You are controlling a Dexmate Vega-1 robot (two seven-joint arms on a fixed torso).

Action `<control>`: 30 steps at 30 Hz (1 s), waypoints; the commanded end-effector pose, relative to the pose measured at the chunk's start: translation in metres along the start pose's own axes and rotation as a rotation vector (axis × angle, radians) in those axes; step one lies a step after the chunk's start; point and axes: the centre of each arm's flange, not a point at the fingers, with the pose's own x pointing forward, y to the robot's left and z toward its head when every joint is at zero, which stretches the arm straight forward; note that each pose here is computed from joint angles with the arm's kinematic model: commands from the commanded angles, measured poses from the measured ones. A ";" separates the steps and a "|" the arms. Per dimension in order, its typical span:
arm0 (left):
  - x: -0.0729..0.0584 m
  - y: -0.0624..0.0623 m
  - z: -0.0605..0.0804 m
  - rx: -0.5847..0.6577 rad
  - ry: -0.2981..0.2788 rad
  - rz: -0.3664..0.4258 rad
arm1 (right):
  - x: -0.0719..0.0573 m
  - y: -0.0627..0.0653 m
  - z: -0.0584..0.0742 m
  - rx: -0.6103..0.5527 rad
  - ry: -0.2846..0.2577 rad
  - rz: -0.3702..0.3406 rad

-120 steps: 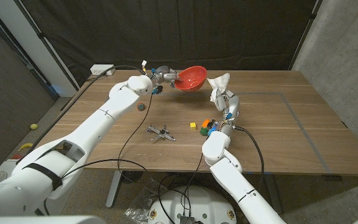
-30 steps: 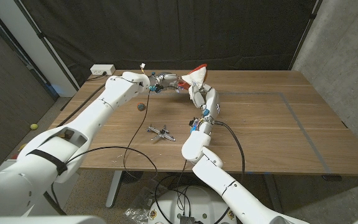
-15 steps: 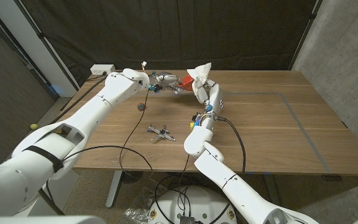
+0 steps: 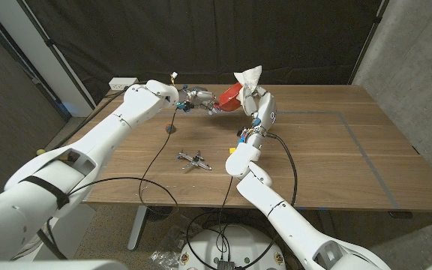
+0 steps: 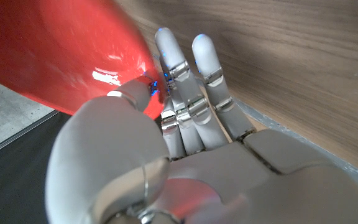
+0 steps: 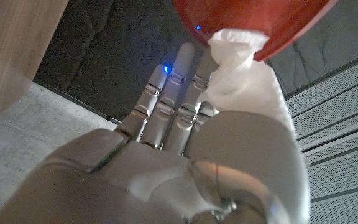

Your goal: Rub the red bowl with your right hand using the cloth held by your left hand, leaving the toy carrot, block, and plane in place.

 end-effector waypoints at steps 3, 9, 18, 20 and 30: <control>-0.012 0.006 0.005 0.213 0.070 0.193 | 0.007 -0.022 -0.009 -0.091 -0.014 -0.052; -0.012 0.003 0.011 0.351 0.106 0.298 | 0.006 -0.032 -0.015 -0.138 -0.016 -0.063; -0.011 0.000 0.013 0.447 0.146 0.361 | 0.006 -0.042 -0.022 -0.231 -0.038 -0.062; -0.011 -0.001 0.014 0.464 0.155 0.370 | 0.006 -0.044 -0.022 -0.275 -0.059 -0.059; -0.012 -0.004 0.014 0.526 0.206 0.378 | 0.014 -0.045 -0.024 -0.569 -0.145 0.052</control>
